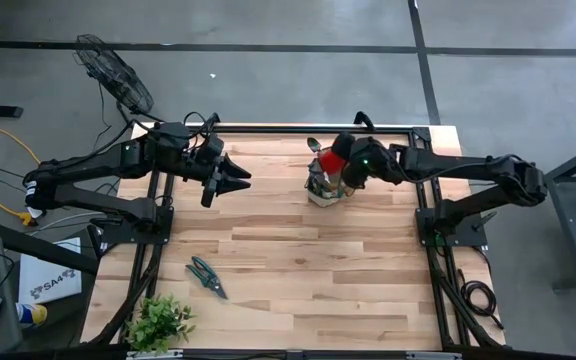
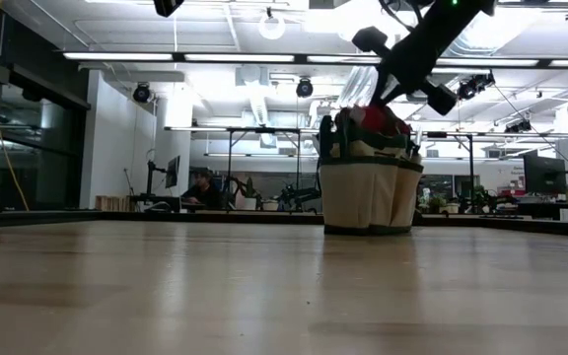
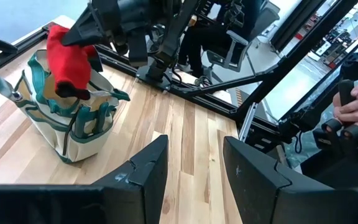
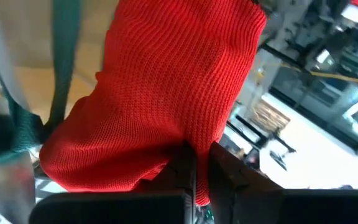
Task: Pick & Place Garden tools in Gardening bag
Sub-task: Put the red gloves into the gardening bag
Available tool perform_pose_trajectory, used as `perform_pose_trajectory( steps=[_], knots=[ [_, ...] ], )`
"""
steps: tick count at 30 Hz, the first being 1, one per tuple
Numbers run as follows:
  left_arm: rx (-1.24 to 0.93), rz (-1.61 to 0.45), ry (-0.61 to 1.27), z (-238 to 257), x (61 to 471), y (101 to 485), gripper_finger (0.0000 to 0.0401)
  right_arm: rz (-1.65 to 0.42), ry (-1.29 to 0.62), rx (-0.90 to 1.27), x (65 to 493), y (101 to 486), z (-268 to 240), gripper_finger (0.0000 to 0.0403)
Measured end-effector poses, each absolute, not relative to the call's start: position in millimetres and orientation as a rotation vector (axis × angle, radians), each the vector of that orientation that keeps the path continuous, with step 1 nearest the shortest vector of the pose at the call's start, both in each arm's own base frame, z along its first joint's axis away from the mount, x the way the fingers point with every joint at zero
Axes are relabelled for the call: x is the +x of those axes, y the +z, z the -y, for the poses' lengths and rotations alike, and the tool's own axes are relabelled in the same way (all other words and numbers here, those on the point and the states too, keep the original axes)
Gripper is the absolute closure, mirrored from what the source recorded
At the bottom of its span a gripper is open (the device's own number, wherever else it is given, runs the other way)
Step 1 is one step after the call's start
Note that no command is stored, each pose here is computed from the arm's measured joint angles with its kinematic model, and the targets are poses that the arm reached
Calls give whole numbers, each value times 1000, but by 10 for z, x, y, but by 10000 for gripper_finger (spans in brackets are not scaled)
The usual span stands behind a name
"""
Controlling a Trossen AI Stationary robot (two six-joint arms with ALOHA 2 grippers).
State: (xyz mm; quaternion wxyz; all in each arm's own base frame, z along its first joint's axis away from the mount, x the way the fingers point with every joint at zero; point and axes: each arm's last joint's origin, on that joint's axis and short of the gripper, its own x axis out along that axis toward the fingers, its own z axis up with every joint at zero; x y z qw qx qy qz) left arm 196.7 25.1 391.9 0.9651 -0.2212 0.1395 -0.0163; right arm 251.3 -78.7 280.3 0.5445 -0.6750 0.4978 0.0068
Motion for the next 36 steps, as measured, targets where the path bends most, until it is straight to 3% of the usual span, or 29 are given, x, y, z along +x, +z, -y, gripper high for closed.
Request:
perform_pose_trajectory(
  steps=[18,36],
  knots=[
    [-447,-281,-31,-252,1967,3919,249,-1186,145,-1588,2616,2624,767,386],
    [-448,-283,-32,-251,1967,3917,249,-1110,0,-1315,2602,2648,752,311]
  ],
)
